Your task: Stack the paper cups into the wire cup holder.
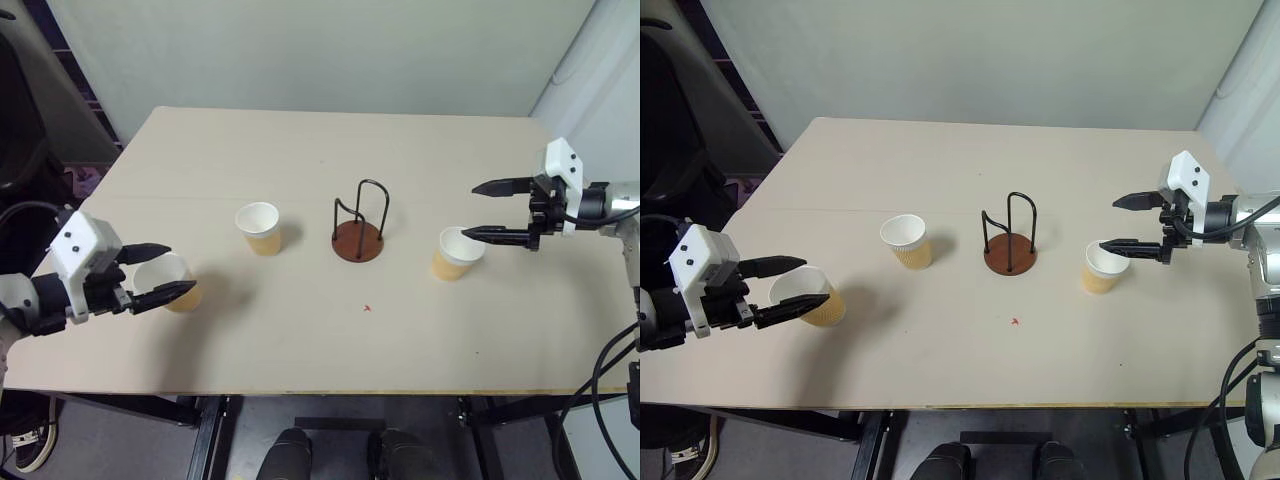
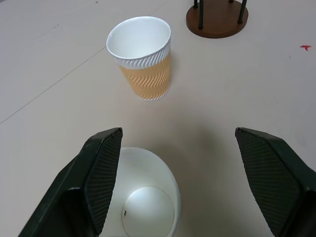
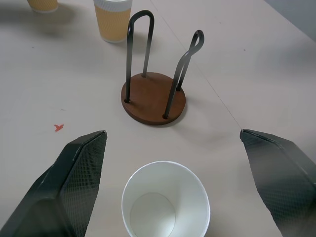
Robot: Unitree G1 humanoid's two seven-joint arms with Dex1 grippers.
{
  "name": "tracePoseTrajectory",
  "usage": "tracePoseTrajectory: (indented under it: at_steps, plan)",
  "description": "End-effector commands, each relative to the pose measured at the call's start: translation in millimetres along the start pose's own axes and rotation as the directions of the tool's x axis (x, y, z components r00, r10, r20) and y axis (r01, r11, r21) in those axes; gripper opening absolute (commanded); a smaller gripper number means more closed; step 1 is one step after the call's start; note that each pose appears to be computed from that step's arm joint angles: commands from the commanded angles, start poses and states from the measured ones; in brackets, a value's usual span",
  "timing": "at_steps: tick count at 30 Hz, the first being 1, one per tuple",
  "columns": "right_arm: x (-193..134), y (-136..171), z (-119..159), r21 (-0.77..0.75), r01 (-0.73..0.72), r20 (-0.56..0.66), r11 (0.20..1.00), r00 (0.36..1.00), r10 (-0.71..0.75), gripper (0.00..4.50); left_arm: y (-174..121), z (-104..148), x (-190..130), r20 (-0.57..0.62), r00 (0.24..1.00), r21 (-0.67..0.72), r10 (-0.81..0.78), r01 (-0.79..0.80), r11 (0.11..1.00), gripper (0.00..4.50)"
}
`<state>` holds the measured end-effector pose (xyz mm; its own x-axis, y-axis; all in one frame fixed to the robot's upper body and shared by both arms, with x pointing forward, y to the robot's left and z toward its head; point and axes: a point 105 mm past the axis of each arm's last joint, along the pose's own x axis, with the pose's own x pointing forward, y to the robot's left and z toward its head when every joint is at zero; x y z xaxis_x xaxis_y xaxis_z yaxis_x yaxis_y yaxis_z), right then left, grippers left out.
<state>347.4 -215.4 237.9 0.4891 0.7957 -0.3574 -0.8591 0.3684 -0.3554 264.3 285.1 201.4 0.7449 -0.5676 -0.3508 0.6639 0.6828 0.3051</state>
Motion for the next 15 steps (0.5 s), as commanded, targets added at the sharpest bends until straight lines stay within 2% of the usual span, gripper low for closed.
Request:
tracePoseTrajectory:
  at_steps: [1, 6, 11, 15]
  plan:
    - [-8.0, -4.6, 16.5, -0.052, 0.031, 0.035, 0.998, 0.999, -0.029, 4.50, 2.0, 9.7, -5.0, 0.014, 1.000, 0.035, 0.021, -0.022, 0.999, 3.91]
    - [-6.4, -5.1, 18.9, -0.059, 0.033, 0.044, 0.998, 0.999, -0.030, 4.50, 2.5, 11.5, -5.7, 0.015, 1.000, 0.039, 0.026, -0.026, 0.999, 3.91]
    - [-3.3, -4.7, 44.3, -0.092, 0.038, 0.118, 0.995, 0.993, -0.027, 4.50, 3.5, 30.3, -5.6, 0.085, 0.996, 0.061, 0.031, -0.036, 0.997, 3.91]
    - [29.1, -2.6, 64.1, -0.109, 0.063, 0.169, 0.992, 0.985, -0.044, 4.50, 1.8, 45.4, 9.7, 0.118, 0.993, 0.121, 0.020, -0.035, 0.992, 3.91]
